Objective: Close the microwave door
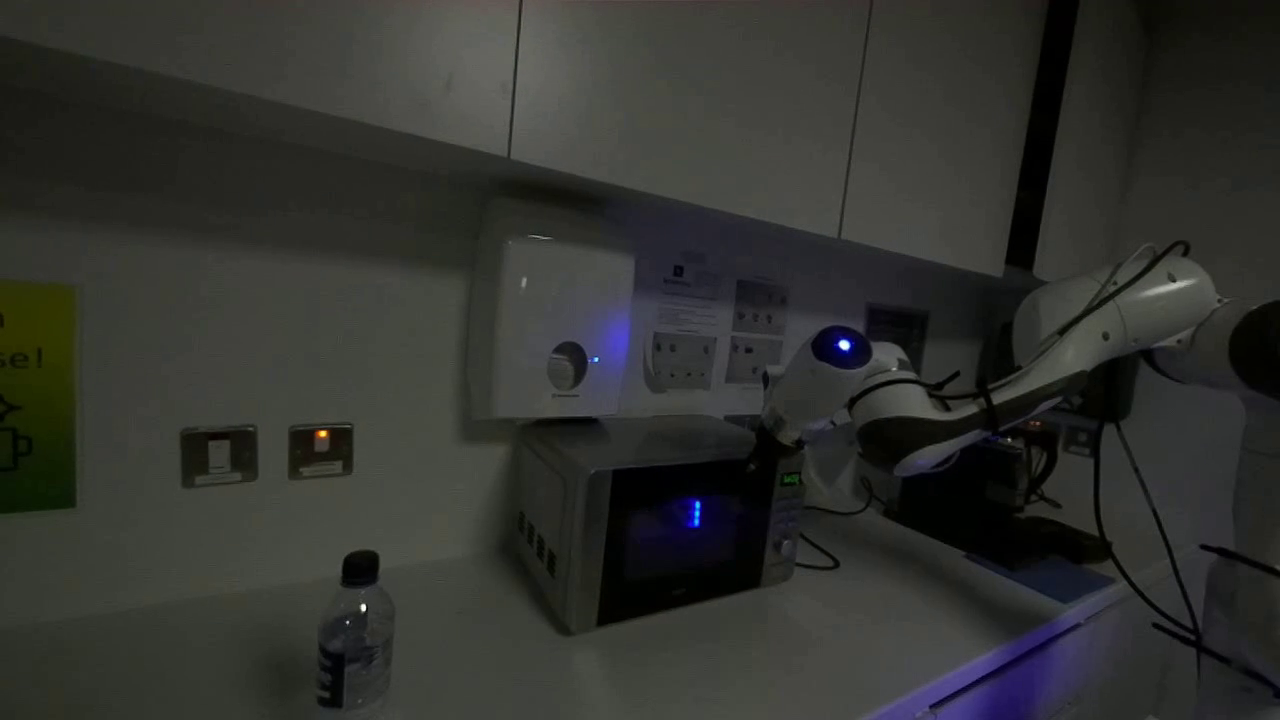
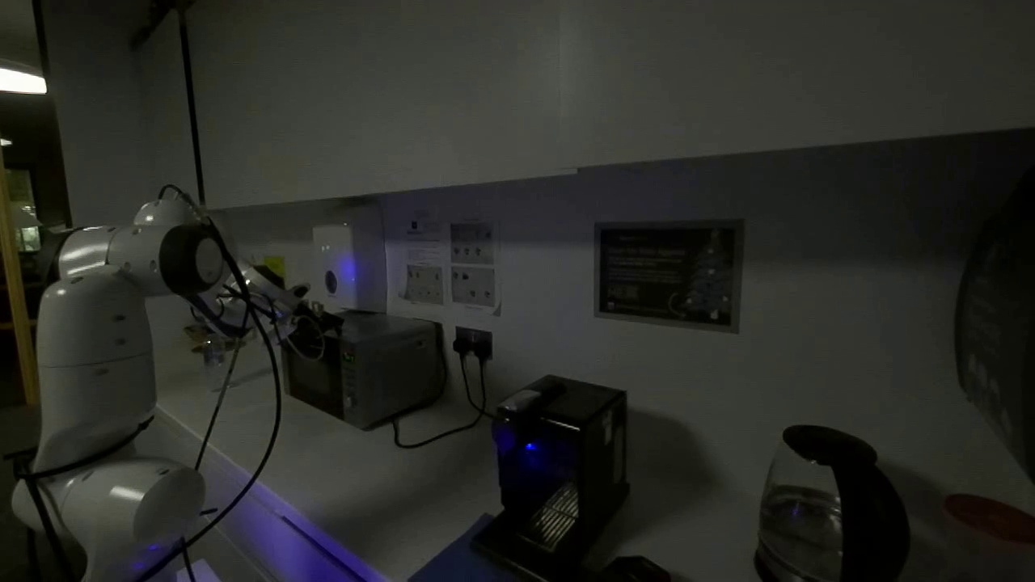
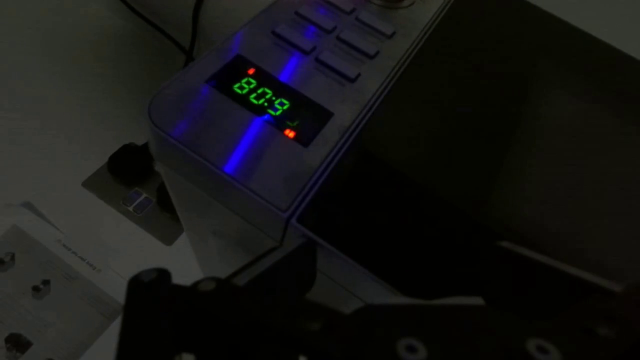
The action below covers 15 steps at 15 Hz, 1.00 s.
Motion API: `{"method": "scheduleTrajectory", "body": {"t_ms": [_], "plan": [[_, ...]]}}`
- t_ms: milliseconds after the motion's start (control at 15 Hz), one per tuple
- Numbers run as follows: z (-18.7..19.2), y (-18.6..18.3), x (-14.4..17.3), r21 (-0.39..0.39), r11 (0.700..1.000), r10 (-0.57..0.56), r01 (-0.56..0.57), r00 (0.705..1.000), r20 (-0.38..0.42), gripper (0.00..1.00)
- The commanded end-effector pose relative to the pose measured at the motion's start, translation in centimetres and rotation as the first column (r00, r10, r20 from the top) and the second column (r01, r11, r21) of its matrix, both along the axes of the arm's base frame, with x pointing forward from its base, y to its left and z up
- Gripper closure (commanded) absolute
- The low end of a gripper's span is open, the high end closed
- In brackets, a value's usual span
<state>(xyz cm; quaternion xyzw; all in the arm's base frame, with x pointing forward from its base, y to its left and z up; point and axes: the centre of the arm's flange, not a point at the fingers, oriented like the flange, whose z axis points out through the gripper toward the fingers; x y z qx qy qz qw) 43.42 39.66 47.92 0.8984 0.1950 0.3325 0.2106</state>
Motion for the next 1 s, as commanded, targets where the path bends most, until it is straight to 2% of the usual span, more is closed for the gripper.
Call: {"method": "scheduleTrajectory", "body": {"t_ms": [0,400,667,933], "plan": [[-0.9,-1.7,1.5,-0.023,1.0,-0.012,0.013,0.999,0.04,0.0],[0.4,-0.7,1.5,-0.008,1.0,0.008,-0.008,1.0,0.013,0.0],[2.3,0.8,0.5,0.058,0.997,0.06,-0.056,0.995,-0.075,0.0],[4.7,2.1,-0.9,0.126,0.987,0.125,-0.102,0.975,-0.186,0.0]]}}
